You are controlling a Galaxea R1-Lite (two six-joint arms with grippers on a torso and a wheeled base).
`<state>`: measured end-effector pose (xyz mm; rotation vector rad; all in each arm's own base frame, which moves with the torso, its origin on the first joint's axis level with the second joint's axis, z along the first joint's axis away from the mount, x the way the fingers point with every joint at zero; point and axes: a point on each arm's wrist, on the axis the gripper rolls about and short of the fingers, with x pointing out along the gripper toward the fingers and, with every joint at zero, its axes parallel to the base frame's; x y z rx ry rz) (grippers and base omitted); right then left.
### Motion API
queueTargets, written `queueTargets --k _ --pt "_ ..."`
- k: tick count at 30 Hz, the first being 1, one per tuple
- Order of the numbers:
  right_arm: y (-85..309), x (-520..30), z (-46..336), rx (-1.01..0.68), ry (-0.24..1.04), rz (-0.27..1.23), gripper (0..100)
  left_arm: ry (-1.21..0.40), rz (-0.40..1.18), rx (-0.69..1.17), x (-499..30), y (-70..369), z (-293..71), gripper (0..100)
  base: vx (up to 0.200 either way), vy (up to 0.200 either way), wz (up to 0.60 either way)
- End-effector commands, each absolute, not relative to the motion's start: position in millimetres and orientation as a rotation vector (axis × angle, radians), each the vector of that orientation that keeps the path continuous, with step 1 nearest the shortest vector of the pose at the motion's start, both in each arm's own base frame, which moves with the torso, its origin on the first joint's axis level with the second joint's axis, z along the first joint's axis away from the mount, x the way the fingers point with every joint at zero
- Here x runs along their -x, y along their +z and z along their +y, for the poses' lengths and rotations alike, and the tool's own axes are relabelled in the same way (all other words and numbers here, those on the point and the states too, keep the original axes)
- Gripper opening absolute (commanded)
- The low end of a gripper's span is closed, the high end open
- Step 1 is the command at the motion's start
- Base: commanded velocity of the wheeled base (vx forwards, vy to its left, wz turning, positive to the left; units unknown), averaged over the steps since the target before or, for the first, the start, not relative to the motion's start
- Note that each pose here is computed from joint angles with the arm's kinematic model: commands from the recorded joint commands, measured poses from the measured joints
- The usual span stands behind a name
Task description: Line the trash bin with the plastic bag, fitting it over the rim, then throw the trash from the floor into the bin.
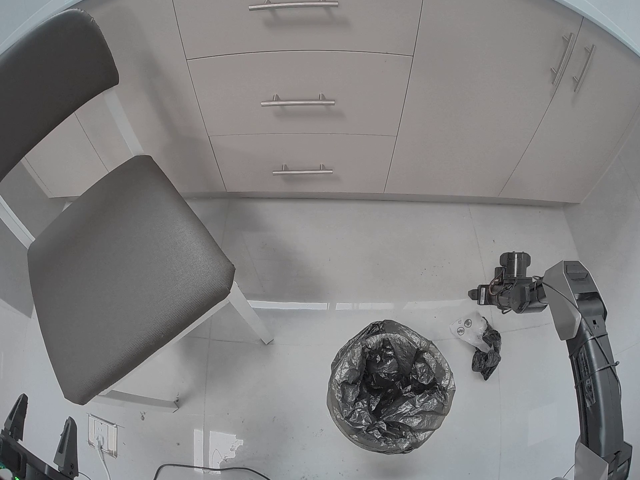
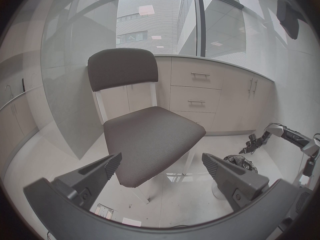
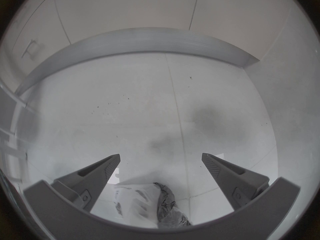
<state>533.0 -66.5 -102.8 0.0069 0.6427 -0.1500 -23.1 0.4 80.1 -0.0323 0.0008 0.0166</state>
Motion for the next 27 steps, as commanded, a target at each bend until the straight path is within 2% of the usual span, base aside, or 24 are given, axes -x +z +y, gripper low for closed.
queueTargets --k 1,13,27 --pt "-138.7 -528.3 -65.4 0.055 -0.131 0.700 100 0.017 0.004 0.038 23.0 76.0 0.4 100 0.000 0.000 0.00" --pt "-178.1 -510.9 -58.3 0.115 -0.071 0.884 100 0.017 0.004 0.040 23.0 76.0 0.4 100 0.000 0.000 0.00" --pt "-176.7 -509.0 -58.9 0.126 -0.064 0.917 100 0.019 0.004 0.046 23.0 76.0 0.4 100 0.000 0.000 0.00"
